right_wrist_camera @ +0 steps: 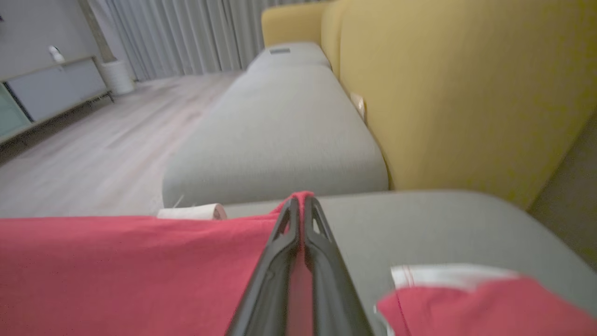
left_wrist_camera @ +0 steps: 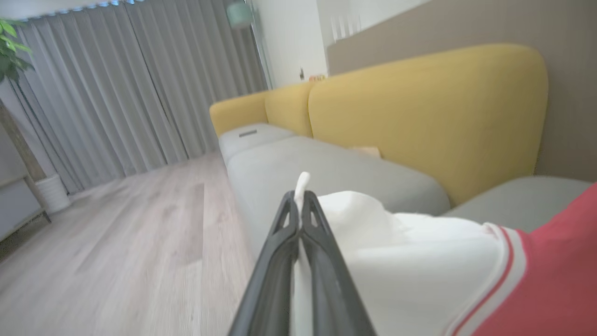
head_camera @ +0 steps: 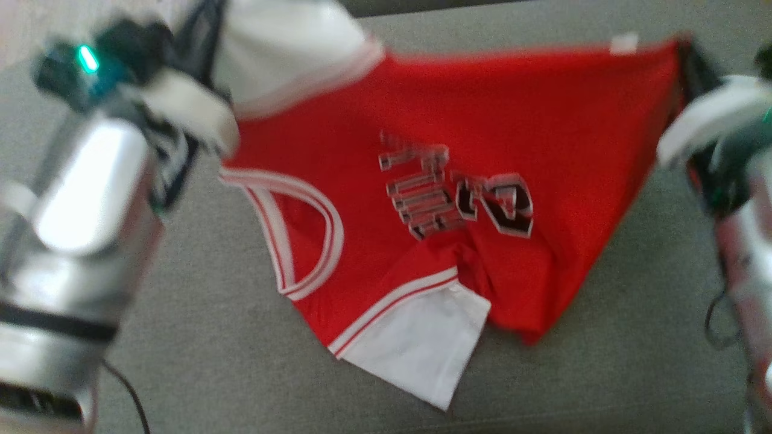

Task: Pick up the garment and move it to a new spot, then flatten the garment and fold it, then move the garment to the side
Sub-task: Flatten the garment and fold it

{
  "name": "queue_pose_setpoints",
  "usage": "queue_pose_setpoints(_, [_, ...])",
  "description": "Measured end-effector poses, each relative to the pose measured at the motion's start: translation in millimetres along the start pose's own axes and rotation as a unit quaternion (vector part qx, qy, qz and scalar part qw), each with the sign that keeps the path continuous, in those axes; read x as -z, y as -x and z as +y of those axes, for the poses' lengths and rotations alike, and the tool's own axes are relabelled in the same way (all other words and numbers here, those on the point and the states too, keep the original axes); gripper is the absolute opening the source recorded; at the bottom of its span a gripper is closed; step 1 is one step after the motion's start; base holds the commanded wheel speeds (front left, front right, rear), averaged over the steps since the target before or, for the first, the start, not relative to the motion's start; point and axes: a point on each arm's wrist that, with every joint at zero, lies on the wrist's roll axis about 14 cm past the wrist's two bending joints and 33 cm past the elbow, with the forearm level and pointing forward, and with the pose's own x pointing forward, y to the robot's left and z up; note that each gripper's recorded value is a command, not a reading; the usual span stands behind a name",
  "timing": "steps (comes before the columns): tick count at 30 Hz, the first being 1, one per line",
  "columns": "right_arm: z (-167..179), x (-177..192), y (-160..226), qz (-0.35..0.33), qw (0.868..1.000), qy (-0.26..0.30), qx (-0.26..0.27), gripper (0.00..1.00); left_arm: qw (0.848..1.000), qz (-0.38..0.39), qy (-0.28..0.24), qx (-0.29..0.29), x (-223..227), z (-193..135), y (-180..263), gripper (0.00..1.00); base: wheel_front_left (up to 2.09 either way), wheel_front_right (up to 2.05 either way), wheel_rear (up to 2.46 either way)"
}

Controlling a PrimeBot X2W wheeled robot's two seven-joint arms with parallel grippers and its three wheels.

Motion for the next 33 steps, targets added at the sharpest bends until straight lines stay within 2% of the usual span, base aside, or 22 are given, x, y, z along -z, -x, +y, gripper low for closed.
queue_pose_setpoints(1, [1.4, -19.4, -6.7, -0.017, 1.000, 0.005, -0.004, 0.00, 1.000, -0.019, -0.009, 0.002, -14.8, 5.8, -11.5, 0.00, 0.00, 0.00, 0.00])
queue_pose_setpoints(2, [1.4, -19.4, -6.7, -0.017, 1.000, 0.005, -0.004, 0.00, 1.000, -0.019, -0.009, 0.002, -14.8, 5.8, -11.5, 0.00, 0.00, 0.00, 0.00])
queue_pose_setpoints(7, [9.6, -106.6, -37.1, -0.086, 0.996, 0.024, -0.021, 0.00, 0.993, -0.107, -0.050, -0.012, -84.7, 35.0, -67.7, 0.00, 0.00, 0.00, 0.00])
queue_pose_setpoints(11, [9.9, -167.0, -57.4, -0.150, 0.988, 0.043, -0.019, 0.00, 0.984, -0.154, -0.083, -0.043, -123.6, 59.8, -104.1, 0.00, 0.00, 0.00, 0.00])
queue_pose_setpoints(14, [9.9, -196.7, -69.9, -0.189, 0.980, 0.066, -0.015, 0.00, 0.974, -0.196, -0.103, -0.053, -152.6, 65.9, -122.6, 0.00, 0.00, 0.00, 0.00])
queue_pose_setpoints(17, [6.6, -207.2, -81.5, -0.211, 0.973, 0.090, -0.011, 0.00, 0.963, -0.241, -0.113, -0.047, -177.6, 61.9, -132.3, 0.00, 0.00, 0.00, 0.00])
queue_pose_setpoints(19, [3.7, -199.2, -90.4, -0.208, 0.973, 0.104, -0.009, 0.00, 0.961, -0.254, -0.105, -0.034, -178.3, 56.1, -135.1, 0.00, 0.00, 0.00, 0.00])
queue_pose_setpoints(22, [3.8, -170.4, -105.5, -0.184, 0.977, 0.110, -0.013, 0.00, 0.967, -0.240, -0.087, -0.014, -152.9, 48.3, -134.8, 0.00, 0.00, 0.00, 0.00])
queue_pose_setpoints(24, [6.6, -143.2, -114.5, -0.161, 0.981, 0.111, -0.020, 0.00, 0.975, -0.213, -0.055, -0.017, -118.9, 49.5, -130.3, 0.00, 0.00, 0.00, 0.00])
queue_pose_setpoints(29, [8.6, -45.8, -121.0, -0.077, 0.992, 0.090, -0.035, 0.00, 0.994, -0.107, 0.003, -0.019, -8.9, 37.9, -96.0, 0.00, 0.00, 0.00, 0.00])
queue_pose_setpoints(33, [2.0, 8.7, -98.6, -0.030, 0.997, 0.066, -0.031, 0.00, 0.996, -0.069, 0.052, -0.021, 28.1, 15.3, -52.1, 0.00, 0.00, 0.00, 0.00])
